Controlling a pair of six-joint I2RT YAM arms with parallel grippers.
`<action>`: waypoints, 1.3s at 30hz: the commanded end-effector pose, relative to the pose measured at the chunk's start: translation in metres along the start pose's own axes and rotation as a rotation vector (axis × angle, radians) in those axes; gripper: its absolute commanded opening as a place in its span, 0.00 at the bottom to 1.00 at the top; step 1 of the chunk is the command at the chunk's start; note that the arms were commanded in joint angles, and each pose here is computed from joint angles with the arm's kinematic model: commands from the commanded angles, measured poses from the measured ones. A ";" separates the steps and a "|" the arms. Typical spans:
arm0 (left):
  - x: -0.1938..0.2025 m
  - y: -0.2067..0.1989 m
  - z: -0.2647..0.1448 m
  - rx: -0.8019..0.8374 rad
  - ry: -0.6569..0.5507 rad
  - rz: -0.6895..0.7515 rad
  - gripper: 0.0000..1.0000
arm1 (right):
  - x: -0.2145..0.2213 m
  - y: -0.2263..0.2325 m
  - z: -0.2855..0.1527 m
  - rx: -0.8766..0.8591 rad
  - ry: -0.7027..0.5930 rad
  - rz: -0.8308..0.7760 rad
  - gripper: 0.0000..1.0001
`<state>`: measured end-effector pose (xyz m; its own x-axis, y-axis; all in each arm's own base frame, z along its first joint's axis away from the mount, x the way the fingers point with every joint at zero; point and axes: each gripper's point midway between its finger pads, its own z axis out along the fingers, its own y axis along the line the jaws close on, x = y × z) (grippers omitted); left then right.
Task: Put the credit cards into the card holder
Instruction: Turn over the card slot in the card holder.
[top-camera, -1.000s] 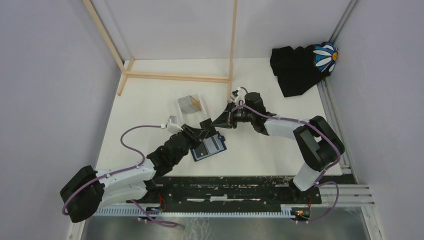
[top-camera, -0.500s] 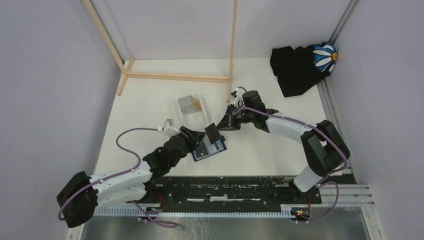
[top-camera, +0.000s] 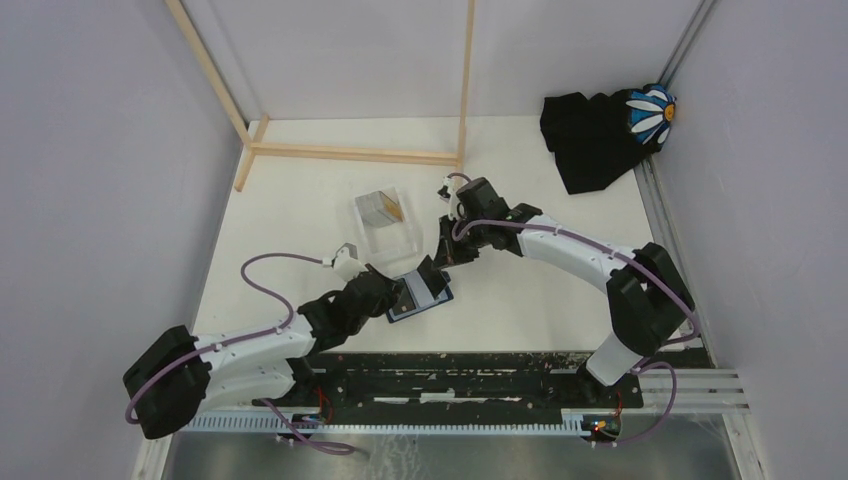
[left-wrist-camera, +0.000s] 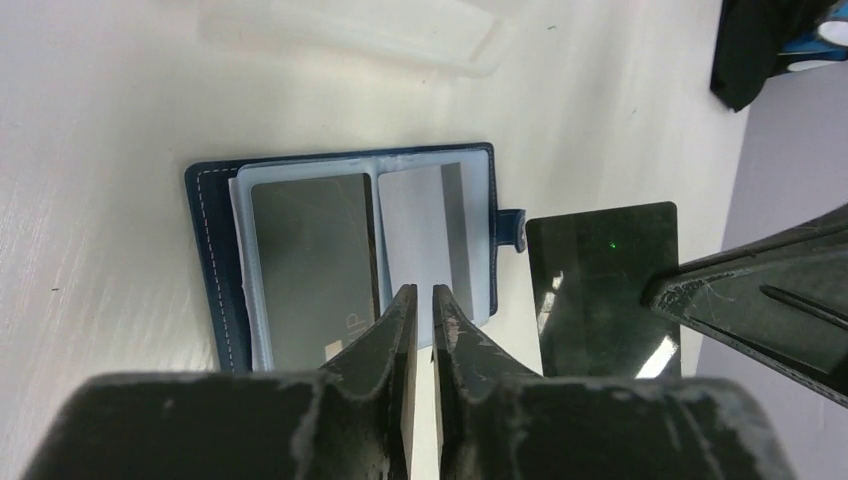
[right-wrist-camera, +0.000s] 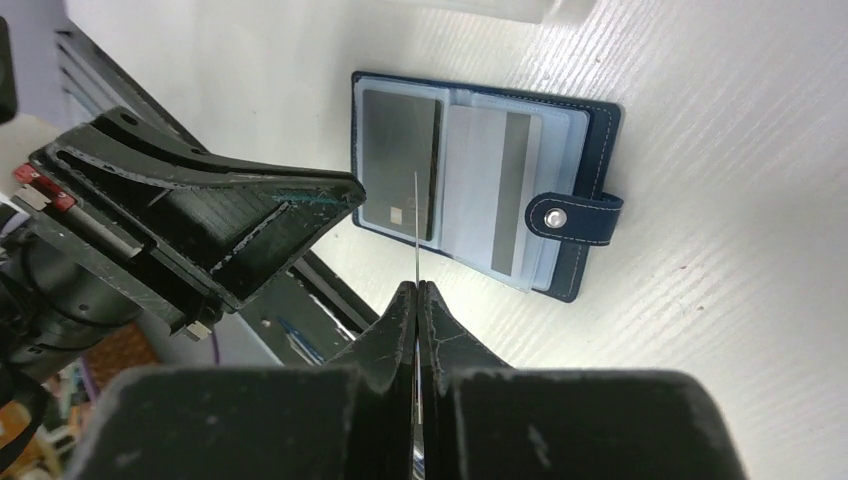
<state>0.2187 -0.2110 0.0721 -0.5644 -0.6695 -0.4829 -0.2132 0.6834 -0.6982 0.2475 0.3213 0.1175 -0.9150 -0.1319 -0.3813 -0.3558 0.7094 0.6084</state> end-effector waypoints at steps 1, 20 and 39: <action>-0.005 -0.009 0.003 -0.023 -0.026 -0.009 0.13 | -0.003 -0.009 0.004 0.136 0.012 -0.123 0.01; 0.015 0.016 0.010 -0.135 0.031 0.020 0.03 | -0.004 -0.046 0.015 0.378 0.012 -0.247 0.01; 0.024 0.023 0.012 -0.169 0.059 0.023 0.03 | 0.000 -0.041 0.027 0.312 0.010 -0.189 0.01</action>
<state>0.2038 -0.2052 0.0264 -0.6426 -0.5948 -0.4830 -0.3130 0.7792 -0.5431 0.2621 0.2979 0.0658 -0.8413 -0.3224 -0.4338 -0.4501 0.8623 0.2321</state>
